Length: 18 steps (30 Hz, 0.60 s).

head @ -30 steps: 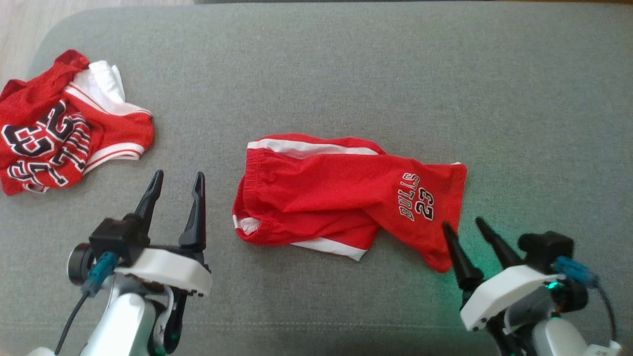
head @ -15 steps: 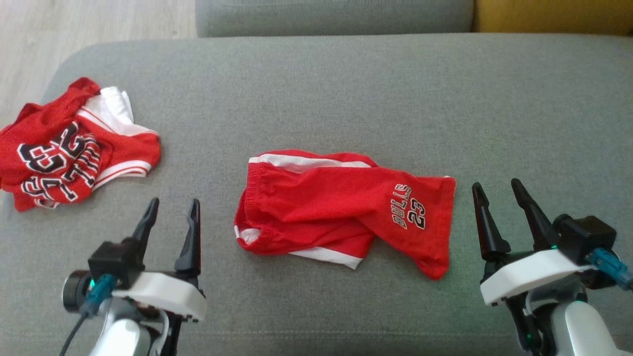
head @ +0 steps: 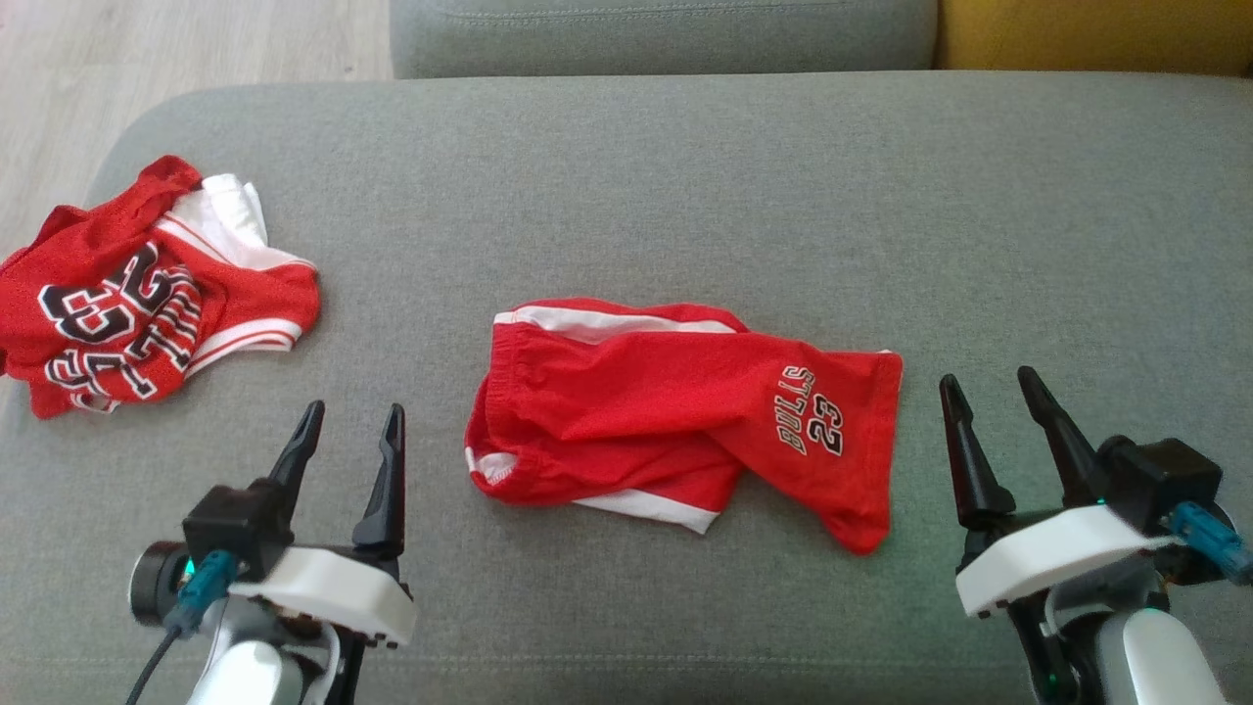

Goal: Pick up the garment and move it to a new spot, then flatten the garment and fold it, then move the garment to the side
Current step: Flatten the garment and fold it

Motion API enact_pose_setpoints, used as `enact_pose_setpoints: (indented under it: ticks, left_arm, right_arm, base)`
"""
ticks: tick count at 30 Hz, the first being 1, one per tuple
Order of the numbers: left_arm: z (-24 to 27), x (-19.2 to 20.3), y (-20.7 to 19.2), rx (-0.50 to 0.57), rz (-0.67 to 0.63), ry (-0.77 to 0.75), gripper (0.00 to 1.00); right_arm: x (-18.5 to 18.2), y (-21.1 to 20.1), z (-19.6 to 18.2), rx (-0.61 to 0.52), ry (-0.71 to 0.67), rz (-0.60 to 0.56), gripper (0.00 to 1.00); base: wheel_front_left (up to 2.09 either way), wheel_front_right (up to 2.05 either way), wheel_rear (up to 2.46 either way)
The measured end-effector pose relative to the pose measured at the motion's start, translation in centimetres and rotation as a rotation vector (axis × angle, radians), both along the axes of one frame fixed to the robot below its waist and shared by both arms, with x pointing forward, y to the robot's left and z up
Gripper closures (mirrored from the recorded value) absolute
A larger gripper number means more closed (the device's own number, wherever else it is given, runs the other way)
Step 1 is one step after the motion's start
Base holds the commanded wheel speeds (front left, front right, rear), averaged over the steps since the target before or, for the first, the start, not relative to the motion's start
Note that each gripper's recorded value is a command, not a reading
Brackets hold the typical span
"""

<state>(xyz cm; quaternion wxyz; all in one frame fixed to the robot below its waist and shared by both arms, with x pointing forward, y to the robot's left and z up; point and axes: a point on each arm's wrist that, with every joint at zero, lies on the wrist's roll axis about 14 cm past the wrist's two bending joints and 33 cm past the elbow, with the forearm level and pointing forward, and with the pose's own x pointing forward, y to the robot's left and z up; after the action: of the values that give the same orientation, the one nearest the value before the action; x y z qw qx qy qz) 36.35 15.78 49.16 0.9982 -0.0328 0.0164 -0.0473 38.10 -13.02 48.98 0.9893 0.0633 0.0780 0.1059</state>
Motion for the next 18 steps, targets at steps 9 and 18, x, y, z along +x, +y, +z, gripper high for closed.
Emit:
enact_pose_setpoints:
  ticks: [9,18]
  left_arm:
    - [-0.5,0.7,-0.2,0.0,-0.007,0.014,0.0]
    - [-1.2,2.8,-0.2,-0.007,-0.01,0.02,0.0]
  right_arm:
    - [0.6,-0.3,-2.8,-0.023,0.103,-0.002,0.0]
    - [4.2,1.1,-7.7,-0.072,0.285,0.044,0.0]
  base:
    - [0.0,0.0,0.0]
    - [0.0,0.0,0.0]
